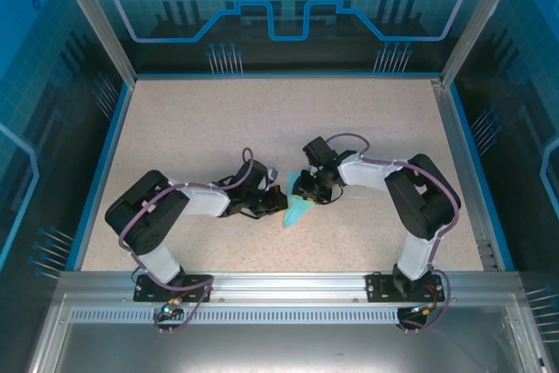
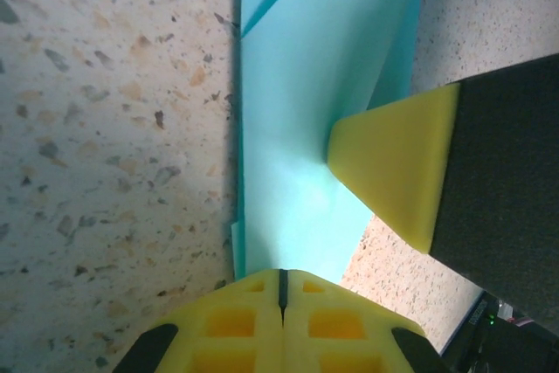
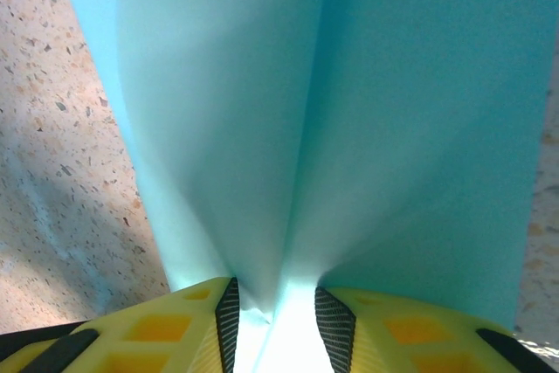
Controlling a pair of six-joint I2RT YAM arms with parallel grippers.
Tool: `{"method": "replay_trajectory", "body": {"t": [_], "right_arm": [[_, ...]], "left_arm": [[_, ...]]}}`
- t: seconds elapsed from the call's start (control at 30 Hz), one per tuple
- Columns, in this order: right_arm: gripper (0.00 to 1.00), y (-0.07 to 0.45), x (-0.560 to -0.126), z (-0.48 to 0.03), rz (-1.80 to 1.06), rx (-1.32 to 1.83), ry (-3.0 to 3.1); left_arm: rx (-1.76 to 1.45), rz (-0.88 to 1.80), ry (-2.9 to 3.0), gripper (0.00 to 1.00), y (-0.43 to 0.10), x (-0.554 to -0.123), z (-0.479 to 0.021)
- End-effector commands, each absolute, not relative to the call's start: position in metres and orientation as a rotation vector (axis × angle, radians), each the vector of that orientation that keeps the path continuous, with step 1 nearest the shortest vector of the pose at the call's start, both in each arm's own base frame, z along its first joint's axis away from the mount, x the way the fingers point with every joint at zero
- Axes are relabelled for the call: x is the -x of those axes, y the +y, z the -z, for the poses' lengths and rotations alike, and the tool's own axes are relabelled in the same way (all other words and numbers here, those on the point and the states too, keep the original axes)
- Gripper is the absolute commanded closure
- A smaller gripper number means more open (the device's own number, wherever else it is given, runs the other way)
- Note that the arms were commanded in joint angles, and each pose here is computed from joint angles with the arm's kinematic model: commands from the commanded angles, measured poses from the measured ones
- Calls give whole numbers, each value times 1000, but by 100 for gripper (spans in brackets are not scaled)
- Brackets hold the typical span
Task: Fold a paper plane with a square sheet of paper (pick it up from the middle)
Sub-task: Fourth fold the wing at the center of the table.
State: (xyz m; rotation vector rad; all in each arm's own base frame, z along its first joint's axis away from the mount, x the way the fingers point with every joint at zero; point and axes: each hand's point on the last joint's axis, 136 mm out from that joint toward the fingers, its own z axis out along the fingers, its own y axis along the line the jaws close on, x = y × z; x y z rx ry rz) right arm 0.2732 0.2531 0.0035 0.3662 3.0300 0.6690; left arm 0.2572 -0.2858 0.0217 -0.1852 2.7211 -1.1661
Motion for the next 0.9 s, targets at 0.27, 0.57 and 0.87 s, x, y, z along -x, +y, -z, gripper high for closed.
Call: {"method": "replay_trajectory", "body": {"t": [0.27, 0.57, 0.87], "right_arm": [[68, 199, -216, 64, -266, -488, 3255], [68, 197, -215, 66, -256, -496, 3258], [68, 218, -239, 35, -463, -439, 3146]], "left_arm": [[162, 1134, 2751, 97, -287, -257, -15], [164, 1116, 2774, 98, -286, -256, -11], [175, 1068, 2837, 99, -279, -247, -2]]}}
